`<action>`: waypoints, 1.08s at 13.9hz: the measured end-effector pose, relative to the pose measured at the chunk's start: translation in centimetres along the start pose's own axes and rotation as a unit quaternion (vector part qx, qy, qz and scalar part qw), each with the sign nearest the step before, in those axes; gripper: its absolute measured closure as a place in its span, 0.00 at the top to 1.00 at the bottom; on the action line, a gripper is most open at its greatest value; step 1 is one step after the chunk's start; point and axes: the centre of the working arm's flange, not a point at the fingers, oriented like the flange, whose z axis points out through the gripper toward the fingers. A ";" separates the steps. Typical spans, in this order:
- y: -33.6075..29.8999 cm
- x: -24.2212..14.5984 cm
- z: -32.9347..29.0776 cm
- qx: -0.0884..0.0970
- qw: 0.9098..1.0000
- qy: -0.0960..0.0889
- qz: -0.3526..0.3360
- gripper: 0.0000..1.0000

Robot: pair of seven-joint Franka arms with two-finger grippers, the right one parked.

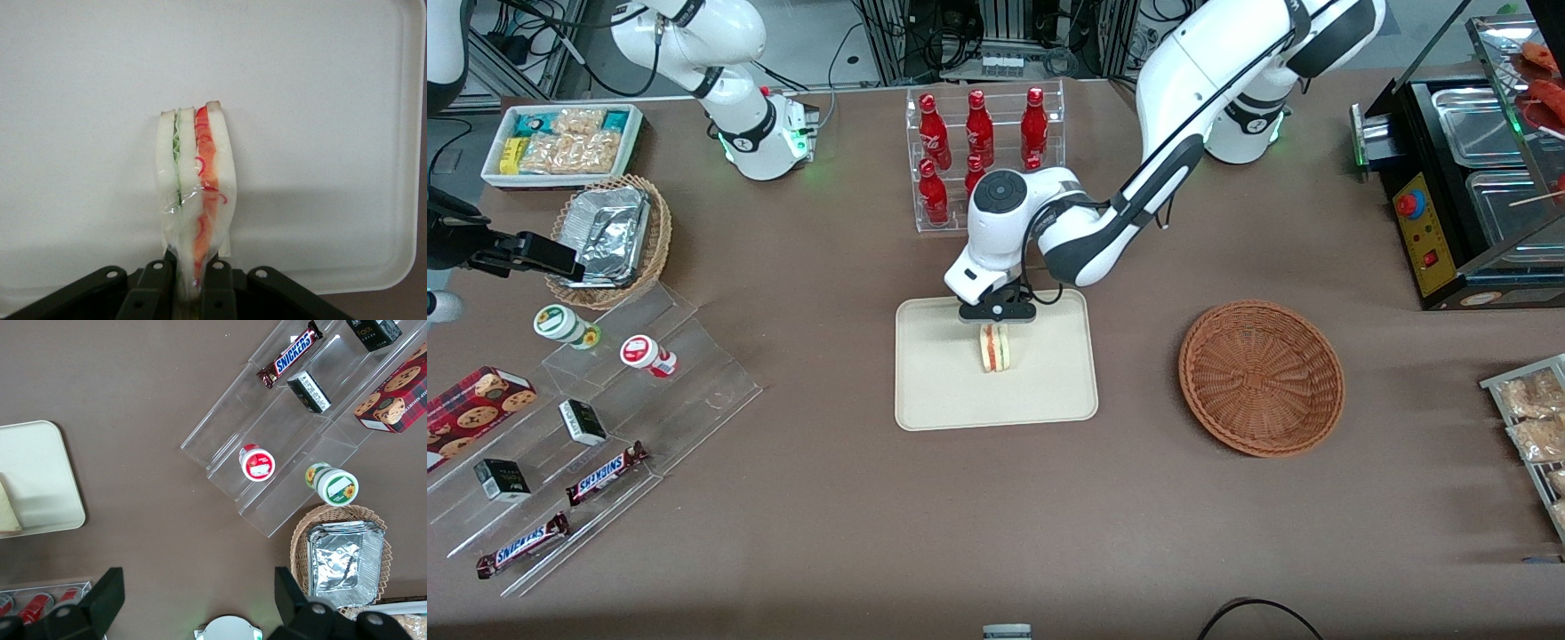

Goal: Place sandwich from basket to tray

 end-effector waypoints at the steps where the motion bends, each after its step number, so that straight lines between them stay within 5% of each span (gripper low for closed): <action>1: 0.1 0.1 0.2 -0.001 1.000 0.000 -0.002 0.21; 6: 0.3 1.3 -0.8 -0.007 1.000 0.008 -0.013 0.70; 9: -0.2 3.2 -4.2 0.007 0.999 0.022 -0.038 0.99; 15: -4.7 6.1 -19.7 0.037 0.990 0.032 -0.134 1.00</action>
